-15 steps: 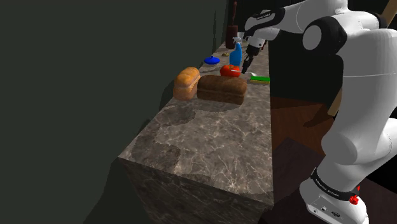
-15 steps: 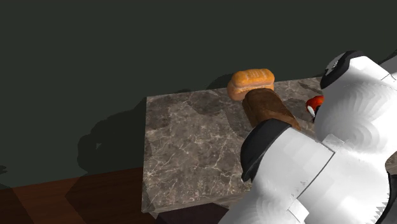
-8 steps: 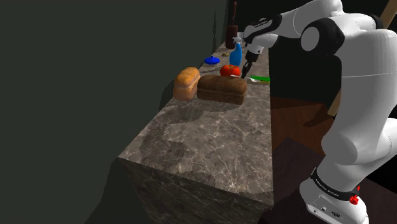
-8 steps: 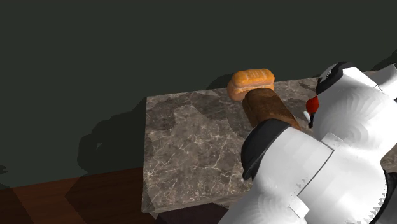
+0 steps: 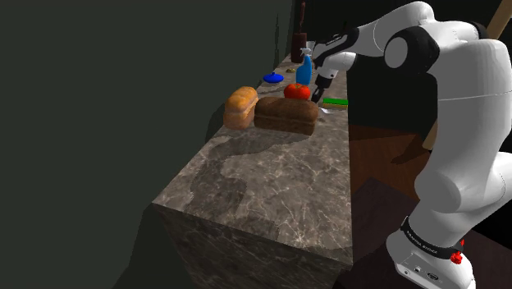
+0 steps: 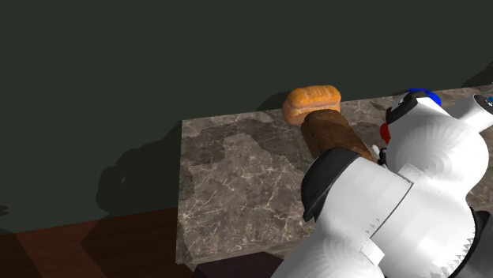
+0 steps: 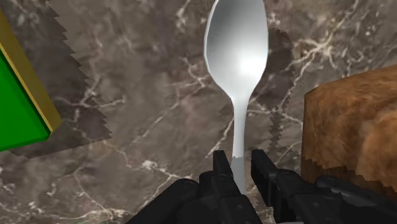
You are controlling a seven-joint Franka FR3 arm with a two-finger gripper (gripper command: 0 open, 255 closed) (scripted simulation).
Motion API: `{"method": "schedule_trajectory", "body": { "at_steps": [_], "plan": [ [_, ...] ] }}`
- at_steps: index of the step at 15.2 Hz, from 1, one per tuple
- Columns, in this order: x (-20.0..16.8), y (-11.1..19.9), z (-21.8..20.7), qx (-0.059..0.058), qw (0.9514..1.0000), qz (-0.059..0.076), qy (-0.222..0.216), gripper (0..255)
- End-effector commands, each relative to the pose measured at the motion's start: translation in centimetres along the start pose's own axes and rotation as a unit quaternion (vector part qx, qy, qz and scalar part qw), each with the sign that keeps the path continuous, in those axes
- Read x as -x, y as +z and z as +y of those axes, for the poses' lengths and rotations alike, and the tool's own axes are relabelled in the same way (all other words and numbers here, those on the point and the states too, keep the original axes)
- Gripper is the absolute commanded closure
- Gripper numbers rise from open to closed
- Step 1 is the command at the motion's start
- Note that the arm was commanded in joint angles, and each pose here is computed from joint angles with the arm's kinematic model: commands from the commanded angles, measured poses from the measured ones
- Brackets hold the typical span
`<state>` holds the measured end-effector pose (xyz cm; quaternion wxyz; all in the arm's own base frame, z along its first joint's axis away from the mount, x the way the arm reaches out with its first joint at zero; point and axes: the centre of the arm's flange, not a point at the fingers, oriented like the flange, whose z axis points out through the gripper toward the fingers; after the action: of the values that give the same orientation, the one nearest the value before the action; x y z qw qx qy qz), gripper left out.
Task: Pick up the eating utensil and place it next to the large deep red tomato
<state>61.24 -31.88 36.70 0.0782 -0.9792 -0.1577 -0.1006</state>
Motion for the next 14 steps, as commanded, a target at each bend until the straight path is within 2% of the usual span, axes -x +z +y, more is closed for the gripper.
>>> {"method": "schedule_trajectory", "body": {
  "at_steps": [1,3,10,11,14],
  "plan": [
    [0.25,1.07,0.20,0.000,1.0000,0.000,0.000,255],
    [0.47,2.02,0.32,0.000,1.0000,0.000,0.000,255],
    [0.47,2.02,0.32,0.000,1.0000,0.000,0.000,255],
    [0.47,2.02,0.32,0.000,1.0000,0.000,0.000,0],
    [0.47,2.02,0.32,0.000,1.0000,0.000,0.000,0]
  ]
}}
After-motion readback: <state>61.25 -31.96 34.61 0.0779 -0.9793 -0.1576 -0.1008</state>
